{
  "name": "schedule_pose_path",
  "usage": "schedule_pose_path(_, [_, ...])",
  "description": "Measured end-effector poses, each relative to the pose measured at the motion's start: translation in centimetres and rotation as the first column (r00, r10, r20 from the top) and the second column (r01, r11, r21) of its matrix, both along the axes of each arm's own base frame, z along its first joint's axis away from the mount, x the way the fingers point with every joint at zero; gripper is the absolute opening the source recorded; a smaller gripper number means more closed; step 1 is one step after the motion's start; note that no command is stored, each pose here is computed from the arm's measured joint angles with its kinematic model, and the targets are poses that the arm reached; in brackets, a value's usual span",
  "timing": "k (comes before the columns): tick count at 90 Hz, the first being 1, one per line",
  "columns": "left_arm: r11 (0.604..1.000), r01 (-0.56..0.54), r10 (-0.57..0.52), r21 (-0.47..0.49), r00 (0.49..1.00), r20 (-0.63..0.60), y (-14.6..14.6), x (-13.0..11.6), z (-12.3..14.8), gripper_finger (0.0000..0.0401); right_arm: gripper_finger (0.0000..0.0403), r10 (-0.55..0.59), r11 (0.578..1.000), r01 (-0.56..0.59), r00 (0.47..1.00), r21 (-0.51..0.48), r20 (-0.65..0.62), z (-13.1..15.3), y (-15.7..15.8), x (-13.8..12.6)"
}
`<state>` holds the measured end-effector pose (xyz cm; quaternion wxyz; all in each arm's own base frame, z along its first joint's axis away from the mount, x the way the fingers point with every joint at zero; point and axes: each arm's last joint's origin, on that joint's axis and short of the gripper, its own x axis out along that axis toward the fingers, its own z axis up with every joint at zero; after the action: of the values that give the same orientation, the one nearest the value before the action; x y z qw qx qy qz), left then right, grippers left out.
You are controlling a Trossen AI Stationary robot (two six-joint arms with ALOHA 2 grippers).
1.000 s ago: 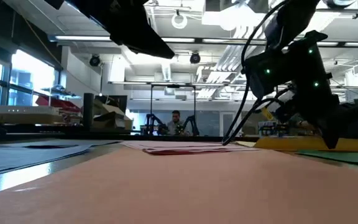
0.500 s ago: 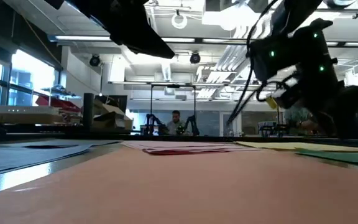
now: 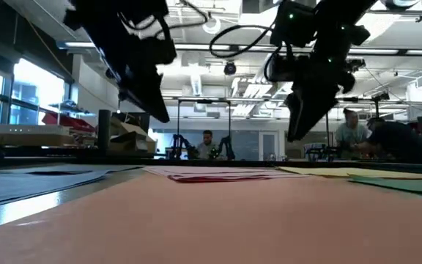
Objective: Organize paper
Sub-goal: Stack the green paper on top of the green paper
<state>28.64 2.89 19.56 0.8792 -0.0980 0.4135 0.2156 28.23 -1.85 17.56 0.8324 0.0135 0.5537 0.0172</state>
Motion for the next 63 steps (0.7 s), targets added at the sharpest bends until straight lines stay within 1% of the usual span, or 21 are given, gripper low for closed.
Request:
schedule_pose_path(6, [0.999,-0.035,0.035,0.000,0.999,0.009,2.5,-0.1,-0.4,0.0007,0.0172,0.053,0.998,-0.052,0.998,0.040,-0.035,-1.0,0.8,0.2])
schedule_pose_path(13, [0.995,-0.101,0.102,0.012,0.994,-0.027,5.4,-0.6,-1.2,0.0007,0.0157,0.093,0.994,-0.089,0.994,0.066,-0.064,-1.7,1.7,0.4])
schedule_pose_path(22, [0.985,-0.170,0.172,0.028,0.983,-0.072,8.6,-1.3,-2.4,0.0007,0.0133,0.120,0.991,-0.114,0.990,0.073,-0.073,-1.9,2.4,0.4])
schedule_pose_path(29, [0.981,-0.196,0.196,0.011,0.974,-0.116,10.5,-1.7,-3.7,0.0007,0.0116,0.115,0.991,-0.110,0.991,0.076,-0.071,-1.9,2.7,0.4])
schedule_pose_path(42, [0.982,-0.188,0.182,-0.022,0.972,-0.150,12.2,-1.5,-6.3,0.0007,0.0092,0.070,0.997,-0.068,0.996,0.038,-0.056,-2.1,2.6,0.8])
schedule_pose_path(47, [0.986,-0.167,0.161,-0.027,0.975,-0.156,12.3,-1.2,-7.3,0.0007,0.0088,0.080,0.996,-0.078,0.994,0.031,-0.069,-2.5,2.5,0.9])
schedule_pose_path(55, [0.989,-0.147,0.143,-0.028,0.981,-0.130,12.4,-0.5,-8.0,0.0007,0.0085,0.110,0.994,-0.108,0.989,0.021,-0.098,-3.4,2.5,1.0])
schedule_pose_path(63, [0.991,-0.130,0.126,-0.029,0.983,-0.131,12.3,-0.2,-8.5,0.0007,0.0084,0.128,0.992,-0.127,0.985,0.016,-0.119,-4.4,2.5,1.3])
